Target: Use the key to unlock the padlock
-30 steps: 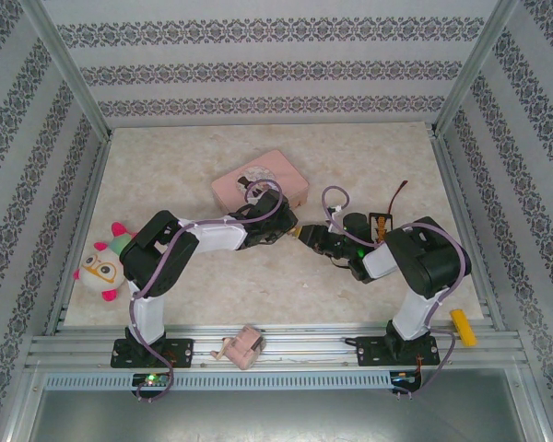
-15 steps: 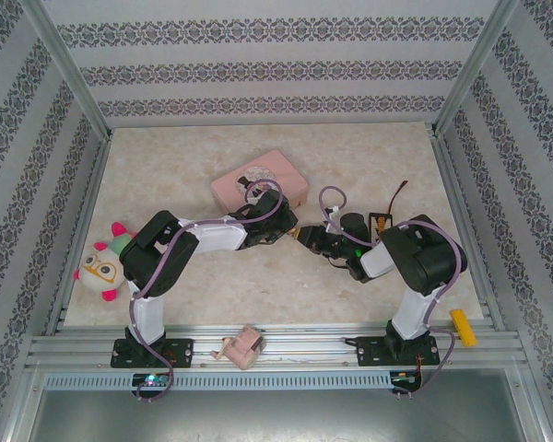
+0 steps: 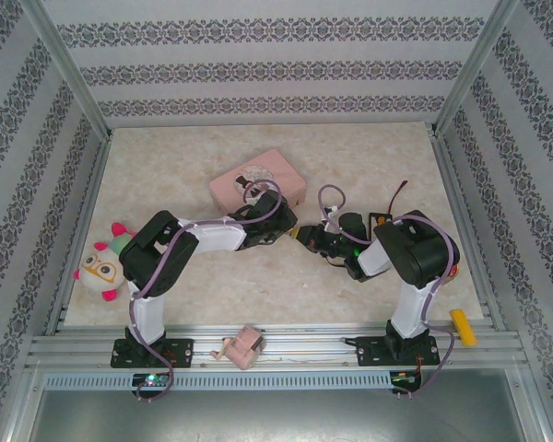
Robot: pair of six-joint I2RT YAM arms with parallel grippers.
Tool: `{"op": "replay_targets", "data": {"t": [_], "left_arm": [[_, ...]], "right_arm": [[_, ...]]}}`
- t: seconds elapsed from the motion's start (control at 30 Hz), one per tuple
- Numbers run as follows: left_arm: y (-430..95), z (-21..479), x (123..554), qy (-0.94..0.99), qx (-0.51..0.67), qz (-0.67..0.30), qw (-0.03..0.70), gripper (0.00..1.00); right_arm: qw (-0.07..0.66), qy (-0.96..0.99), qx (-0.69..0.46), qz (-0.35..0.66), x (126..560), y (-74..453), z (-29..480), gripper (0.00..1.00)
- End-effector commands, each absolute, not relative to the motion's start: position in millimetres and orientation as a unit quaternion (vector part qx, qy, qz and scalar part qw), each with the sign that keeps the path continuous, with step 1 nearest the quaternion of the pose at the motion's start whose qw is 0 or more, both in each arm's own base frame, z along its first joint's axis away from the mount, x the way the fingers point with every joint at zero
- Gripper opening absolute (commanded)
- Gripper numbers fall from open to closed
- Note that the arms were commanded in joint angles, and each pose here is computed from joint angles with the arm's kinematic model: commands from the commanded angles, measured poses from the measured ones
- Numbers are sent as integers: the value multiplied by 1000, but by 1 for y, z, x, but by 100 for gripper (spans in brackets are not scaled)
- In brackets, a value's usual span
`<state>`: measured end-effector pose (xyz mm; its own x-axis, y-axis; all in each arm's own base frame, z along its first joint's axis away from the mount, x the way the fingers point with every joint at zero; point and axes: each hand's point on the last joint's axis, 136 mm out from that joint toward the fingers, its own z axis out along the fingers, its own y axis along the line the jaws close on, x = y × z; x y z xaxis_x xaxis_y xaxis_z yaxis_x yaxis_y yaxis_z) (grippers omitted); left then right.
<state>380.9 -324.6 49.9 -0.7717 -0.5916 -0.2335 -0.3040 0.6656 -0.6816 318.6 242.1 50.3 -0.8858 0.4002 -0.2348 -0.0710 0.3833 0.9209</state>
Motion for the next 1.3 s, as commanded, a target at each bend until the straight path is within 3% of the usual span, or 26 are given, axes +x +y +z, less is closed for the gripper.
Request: {"op": "replay_targets", "data": {"t": [0.0, 0.1, 0.2, 0.6, 0.97, 1.27], "left_arm": [[-331, 53, 368, 882, -247, -344, 207, 44], [-331, 61, 370, 874, -240, -358, 225, 56], [-325, 65, 371, 867, -245, -360, 243, 57], [-287, 89, 376, 834, -272, -349, 330, 47], [-283, 75, 384, 836, -282, -339, 325, 34], [-285, 69, 392, 839, -280, -335, 324, 32]], "right_arm": [[255, 777, 87, 568, 333, 250, 75, 0], [253, 777, 93, 569, 332, 249, 74, 0], [254, 773, 98, 573, 333, 249, 76, 0], [250, 765, 109, 583, 336, 250, 81, 0], [248, 754, 115, 597, 339, 252, 86, 0], [246, 749, 119, 603, 341, 254, 86, 0]]}}
